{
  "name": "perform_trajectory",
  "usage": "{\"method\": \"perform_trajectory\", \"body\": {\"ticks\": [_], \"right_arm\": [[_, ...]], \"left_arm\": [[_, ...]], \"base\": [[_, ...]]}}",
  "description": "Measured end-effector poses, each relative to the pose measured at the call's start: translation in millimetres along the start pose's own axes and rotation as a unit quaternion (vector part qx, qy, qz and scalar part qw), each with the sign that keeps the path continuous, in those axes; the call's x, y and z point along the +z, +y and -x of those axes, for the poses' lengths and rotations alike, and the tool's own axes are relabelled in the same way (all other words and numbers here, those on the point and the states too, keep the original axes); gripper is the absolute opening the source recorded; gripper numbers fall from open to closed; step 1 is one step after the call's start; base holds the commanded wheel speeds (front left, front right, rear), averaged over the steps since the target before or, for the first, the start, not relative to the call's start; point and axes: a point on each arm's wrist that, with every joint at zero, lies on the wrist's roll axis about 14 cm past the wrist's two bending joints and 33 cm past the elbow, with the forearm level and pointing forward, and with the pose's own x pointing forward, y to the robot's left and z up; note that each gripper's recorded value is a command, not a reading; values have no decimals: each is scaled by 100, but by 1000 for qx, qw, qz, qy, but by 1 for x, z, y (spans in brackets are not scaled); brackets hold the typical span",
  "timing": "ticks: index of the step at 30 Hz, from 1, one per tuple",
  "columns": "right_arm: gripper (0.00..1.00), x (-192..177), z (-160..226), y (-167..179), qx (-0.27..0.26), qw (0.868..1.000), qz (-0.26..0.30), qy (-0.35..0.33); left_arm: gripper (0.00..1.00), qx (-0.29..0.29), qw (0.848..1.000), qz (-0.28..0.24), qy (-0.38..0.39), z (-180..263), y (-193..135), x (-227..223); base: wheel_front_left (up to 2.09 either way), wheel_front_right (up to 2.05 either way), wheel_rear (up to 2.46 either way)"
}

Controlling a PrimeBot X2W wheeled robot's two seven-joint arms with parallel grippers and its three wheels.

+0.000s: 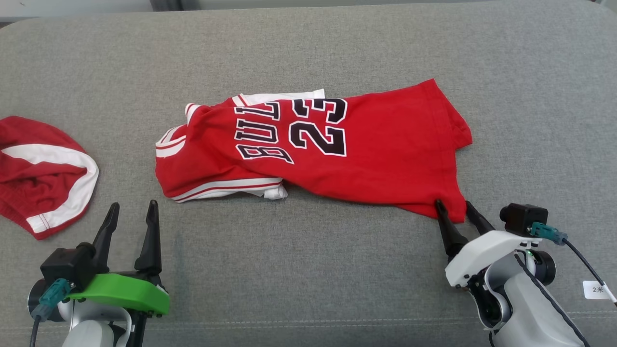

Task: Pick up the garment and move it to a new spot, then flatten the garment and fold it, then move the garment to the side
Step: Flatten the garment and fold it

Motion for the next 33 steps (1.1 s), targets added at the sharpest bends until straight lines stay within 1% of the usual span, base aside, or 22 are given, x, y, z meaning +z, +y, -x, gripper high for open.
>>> {"method": "perform_trajectory", "body": {"ticks": [1,2,3,7,8,9,13,16,18,22,26,29,33], "right_arm": [[49,0,-1,1,2,1000,-4,2],[23,1,-2,2,3,1000,-6,2],[0,1,-3,3,5,1000,-7,4],[0,3,-5,8,12,1000,-8,2],[0,6,-6,11,17,1000,-7,-5],[0,13,-7,14,21,1000,-6,-20],[0,60,-10,25,41,993,-14,-110],[0,84,-7,33,55,987,-33,-149],[0,88,-5,33,57,985,-39,-157],[0,103,1,39,67,981,-47,-179],[0,114,9,38,68,976,-62,-197],[0,120,12,37,69,973,-68,-207],[0,123,13,36,69,972,-71,-212]], "left_arm": [[100,2,1000,0,0,0,1,0],[100,4,1000,0,0,1,3,0],[100,5,1000,0,0,1,3,0],[100,6,1000,3,2,1,4,-1],[100,11,1000,11,1,1,4,-2],[100,14,1000,24,1,1,3,-4],[100,9,999,36,19,3,-1,-16],[100,8,998,47,45,5,-3,-32],[100,7,997,50,51,6,-5,-36],[100,-7,995,55,89,8,-15,-54],[100,-37,989,61,129,9,-36,-71],[100,-42,987,75,137,2,-42,-74],[100,-48,986,73,143,-11,-46,-74]], "base": [[0,0,0],[0,0,0],[0,0,0],[0,0,0],[0,0,0],[0,0,0],[0,0,0],[0,0,0],[0,0,0],[0,0,0],[0,0,0],[0,0,0],[0,0,0]]}}
